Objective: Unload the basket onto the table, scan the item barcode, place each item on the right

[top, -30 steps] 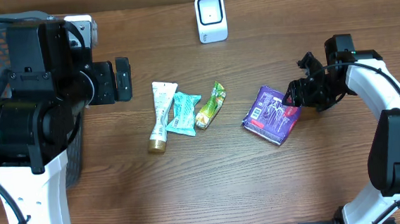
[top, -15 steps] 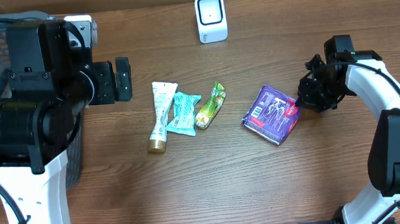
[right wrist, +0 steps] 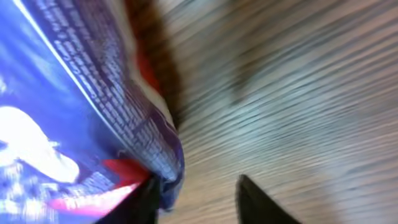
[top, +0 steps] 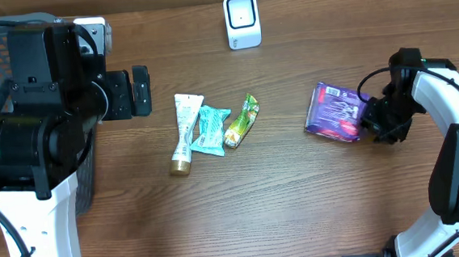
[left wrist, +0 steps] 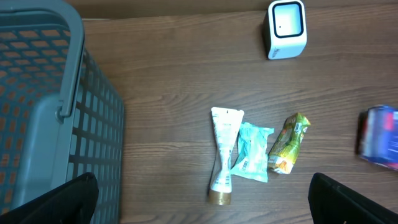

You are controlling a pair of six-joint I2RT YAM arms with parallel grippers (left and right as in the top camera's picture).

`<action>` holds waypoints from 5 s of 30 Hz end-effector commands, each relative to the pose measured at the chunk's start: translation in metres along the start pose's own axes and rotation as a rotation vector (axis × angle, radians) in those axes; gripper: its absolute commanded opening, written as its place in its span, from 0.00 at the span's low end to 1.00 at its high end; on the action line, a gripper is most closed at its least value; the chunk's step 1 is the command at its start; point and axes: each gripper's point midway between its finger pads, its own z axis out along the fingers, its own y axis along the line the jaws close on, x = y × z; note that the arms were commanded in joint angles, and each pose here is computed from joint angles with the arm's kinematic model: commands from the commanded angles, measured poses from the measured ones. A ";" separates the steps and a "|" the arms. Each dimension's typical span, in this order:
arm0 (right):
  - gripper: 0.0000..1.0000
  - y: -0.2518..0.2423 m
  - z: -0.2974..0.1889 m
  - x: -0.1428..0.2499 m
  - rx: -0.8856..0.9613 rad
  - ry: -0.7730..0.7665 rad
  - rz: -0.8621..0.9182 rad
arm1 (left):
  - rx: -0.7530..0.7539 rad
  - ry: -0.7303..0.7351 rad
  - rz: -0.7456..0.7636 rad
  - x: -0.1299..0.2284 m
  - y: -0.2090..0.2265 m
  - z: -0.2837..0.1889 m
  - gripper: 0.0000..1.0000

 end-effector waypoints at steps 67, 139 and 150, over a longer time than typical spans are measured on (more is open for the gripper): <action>0.04 0.190 -0.269 0.049 -0.240 -0.866 -0.803 | -0.008 -0.005 0.001 -0.002 0.003 -0.001 1.00; 0.04 0.349 -0.257 -0.011 0.412 -1.457 -1.484 | -0.007 -0.005 0.001 -0.002 0.003 -0.001 1.00; 0.04 0.151 -0.191 0.051 0.033 -0.658 -0.470 | -0.007 -0.005 0.001 -0.002 0.003 -0.001 0.99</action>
